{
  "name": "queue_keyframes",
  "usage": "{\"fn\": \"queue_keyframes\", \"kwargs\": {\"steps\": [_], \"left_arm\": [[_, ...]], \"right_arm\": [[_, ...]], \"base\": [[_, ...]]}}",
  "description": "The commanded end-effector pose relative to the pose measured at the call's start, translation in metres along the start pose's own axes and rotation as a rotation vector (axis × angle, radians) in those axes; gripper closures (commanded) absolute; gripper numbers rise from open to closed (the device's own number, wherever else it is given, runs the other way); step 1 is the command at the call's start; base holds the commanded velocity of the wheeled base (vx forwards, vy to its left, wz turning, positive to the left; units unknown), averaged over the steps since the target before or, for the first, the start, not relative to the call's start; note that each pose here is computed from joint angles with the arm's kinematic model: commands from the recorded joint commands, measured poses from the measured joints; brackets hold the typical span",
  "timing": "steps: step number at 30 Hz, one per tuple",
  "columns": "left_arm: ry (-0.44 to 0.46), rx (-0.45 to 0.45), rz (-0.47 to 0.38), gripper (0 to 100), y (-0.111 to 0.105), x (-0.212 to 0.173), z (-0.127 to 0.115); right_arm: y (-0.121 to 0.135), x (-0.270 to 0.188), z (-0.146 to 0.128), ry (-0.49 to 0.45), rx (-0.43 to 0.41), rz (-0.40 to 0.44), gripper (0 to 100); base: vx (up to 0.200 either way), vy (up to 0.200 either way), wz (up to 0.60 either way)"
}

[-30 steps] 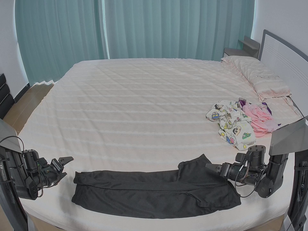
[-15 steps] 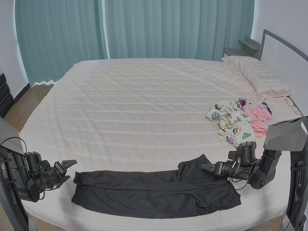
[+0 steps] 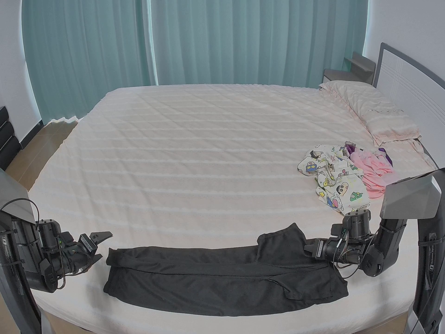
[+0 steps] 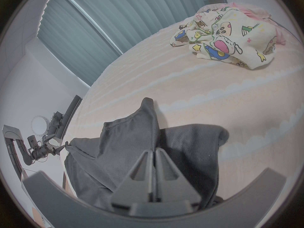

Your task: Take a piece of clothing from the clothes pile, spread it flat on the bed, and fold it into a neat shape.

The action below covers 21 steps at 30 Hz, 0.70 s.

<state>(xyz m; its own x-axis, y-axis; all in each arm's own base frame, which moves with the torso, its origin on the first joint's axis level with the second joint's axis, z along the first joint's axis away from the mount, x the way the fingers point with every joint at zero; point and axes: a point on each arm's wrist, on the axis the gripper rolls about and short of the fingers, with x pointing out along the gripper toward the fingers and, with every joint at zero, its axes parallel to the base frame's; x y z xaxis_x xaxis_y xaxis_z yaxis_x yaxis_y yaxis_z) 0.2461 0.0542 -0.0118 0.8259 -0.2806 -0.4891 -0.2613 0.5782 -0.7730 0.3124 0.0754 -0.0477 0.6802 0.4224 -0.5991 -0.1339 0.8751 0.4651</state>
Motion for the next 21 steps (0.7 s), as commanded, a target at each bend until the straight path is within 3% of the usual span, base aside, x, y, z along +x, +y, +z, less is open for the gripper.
{"fn": "queue_keyframes", "kwargs": {"steps": [1,21], "left_arm": [[0.0,-0.001,0.001,0,0.0,0.0,0.0],[0.002,-0.003,0.003,0,0.001,0.0,0.0]], "right_arm": [[0.002,-0.008,0.0,-0.001,0.004,-0.001,100],[0.0,-0.051,-0.032,0.016,0.006,-0.013,100]], "base": [[0.0,0.0,0.0],[0.0,0.0,0.0]]}}
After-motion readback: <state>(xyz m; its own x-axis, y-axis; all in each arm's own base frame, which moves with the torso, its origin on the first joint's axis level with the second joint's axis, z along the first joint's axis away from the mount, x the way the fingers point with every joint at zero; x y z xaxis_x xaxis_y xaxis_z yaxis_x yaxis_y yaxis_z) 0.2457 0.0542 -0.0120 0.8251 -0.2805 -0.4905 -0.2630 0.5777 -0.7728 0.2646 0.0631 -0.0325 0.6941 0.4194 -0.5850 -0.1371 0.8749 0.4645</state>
